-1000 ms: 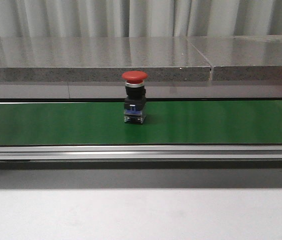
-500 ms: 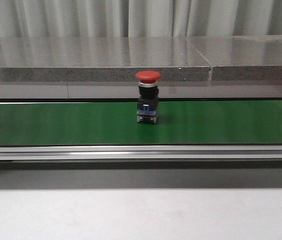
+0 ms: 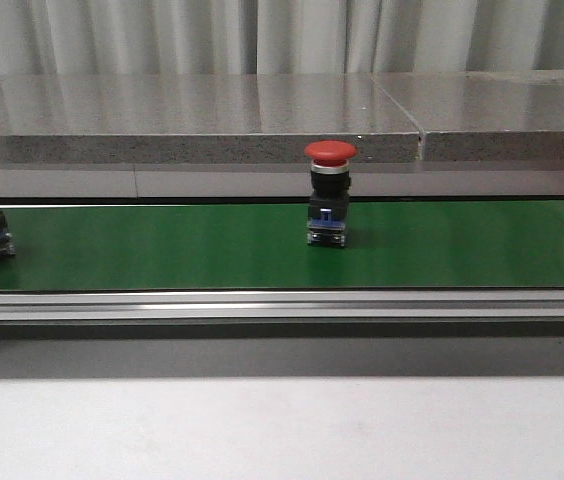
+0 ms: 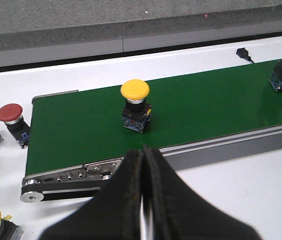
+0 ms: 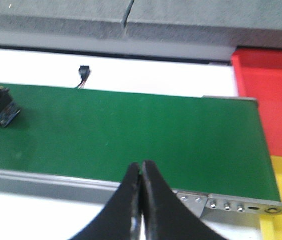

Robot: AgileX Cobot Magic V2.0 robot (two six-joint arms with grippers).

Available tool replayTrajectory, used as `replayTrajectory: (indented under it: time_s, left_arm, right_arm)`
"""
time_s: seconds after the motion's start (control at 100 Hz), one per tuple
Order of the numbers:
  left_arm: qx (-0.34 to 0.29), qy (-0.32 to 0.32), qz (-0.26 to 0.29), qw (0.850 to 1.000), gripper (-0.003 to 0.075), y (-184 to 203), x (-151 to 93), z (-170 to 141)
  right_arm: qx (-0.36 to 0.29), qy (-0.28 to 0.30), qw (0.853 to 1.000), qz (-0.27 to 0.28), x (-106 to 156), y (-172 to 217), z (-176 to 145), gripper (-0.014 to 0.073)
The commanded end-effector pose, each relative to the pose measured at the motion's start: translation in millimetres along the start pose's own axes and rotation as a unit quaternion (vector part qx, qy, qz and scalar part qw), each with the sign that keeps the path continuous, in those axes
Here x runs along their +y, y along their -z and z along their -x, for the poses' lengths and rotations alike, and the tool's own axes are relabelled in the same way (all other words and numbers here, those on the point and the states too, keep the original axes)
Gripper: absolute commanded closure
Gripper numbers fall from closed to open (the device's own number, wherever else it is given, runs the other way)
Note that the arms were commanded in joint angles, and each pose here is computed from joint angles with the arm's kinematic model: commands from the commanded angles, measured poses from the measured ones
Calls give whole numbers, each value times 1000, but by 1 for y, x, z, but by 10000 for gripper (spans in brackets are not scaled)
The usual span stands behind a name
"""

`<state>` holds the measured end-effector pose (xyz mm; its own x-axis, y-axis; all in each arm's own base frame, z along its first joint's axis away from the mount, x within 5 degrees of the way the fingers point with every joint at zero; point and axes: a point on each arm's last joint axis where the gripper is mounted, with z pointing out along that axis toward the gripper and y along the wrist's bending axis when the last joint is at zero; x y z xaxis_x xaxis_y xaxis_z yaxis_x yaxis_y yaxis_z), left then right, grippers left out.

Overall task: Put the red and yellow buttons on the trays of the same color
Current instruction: 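Lower the right gripper over the red button arriving on the belt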

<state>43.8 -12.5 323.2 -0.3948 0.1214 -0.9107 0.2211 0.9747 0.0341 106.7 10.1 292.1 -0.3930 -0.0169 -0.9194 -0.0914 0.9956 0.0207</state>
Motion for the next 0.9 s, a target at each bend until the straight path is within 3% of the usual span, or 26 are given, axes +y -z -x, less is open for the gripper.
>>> replayTrajectory:
  time_s: [0.0, 0.13, 0.2, 0.33, 0.42, 0.67, 0.89]
  left_arm:
    - [-42, 2, -1, 999, 741, 3, 0, 13]
    - [-42, 2, -1, 999, 741, 3, 0, 13]
    - [-42, 2, -1, 999, 741, 3, 0, 13]
    - [-42, 2, -1, 999, 741, 3, 0, 13]
    - [-42, 2, -1, 999, 741, 3, 0, 13]
    - [-42, 2, -1, 999, 741, 3, 0, 13]
    - [-42, 2, -1, 999, 741, 3, 0, 13]
  right_arm:
    - [-16, 3, 1000, 11, 3, -1, 27, 659]
    - [13, -2, 999, 31, 8, -7, 50, 586]
    - [34, -10, 998, 44, 12, -12, 63, 463]
    - [72, -22, 995, 69, 20, -25, 83, 132]
    - [94, -18, 992, 78, 25, -36, 93, 8]
    - [166, 3, 980, 107, 45, -80, 114, -8]
    - [255, 31, 958, 125, 60, -119, 124, -8]
